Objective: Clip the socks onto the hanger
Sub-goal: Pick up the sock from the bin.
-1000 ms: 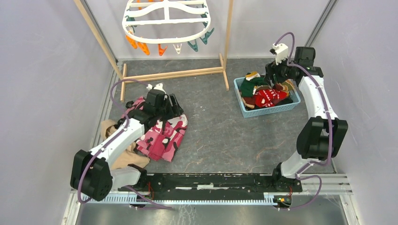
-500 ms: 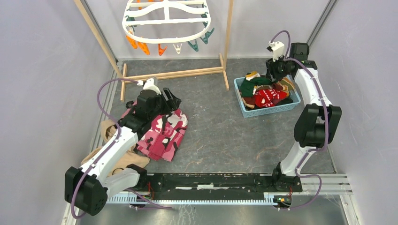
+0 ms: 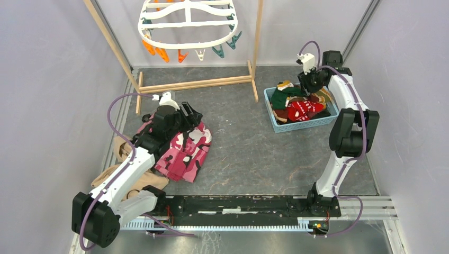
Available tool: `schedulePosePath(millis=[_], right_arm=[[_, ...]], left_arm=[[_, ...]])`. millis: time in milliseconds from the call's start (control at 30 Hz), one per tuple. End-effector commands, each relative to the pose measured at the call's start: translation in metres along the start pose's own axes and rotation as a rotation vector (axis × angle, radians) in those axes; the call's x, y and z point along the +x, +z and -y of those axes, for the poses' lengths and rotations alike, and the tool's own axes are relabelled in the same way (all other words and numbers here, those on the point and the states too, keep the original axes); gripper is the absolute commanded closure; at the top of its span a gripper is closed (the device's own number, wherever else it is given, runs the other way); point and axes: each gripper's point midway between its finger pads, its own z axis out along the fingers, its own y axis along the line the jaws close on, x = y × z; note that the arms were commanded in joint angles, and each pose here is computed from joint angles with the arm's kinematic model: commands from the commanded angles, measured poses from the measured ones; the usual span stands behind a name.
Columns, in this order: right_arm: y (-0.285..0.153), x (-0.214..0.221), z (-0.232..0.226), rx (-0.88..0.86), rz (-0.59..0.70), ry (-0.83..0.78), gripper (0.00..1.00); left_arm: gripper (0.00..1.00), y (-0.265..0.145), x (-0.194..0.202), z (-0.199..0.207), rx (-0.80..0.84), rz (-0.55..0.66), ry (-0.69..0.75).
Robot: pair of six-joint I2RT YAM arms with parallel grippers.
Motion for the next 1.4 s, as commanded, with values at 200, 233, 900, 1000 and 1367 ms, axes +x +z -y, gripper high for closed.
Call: schedulePosePath(millis=[200,233,900,1000,1367], right_arm=[[-0.019,-0.026,-0.005,-0.034,0.087,-0.066,0.94],[-0.024,-0.031,-0.005,-0.029,0.105,-0.073,0.99],[-0.185,-0.152,-0.096,-0.278,0.688,-0.319,1.0],[-0.192,-0.155,-0.106,-0.317,0.722,-0.313,1.0],[-0.185,-0.163,-0.209,-0.64,0.762,-0.277,1.0]], left_arm=[[0.25,-0.004,-0.015,0.008,0.025,0.067,-0.068],[0.25,-0.005,-0.016,0.008,0.029,0.072,-0.07],[0.22,-0.076,-0.03,0.125,0.854,0.237,-0.06],[0.22,-0.071,-0.026,0.131,0.865,0.193,-0.083],[0.18,-0.029,-0.004,0.143,0.819,-0.048,-0.625]])
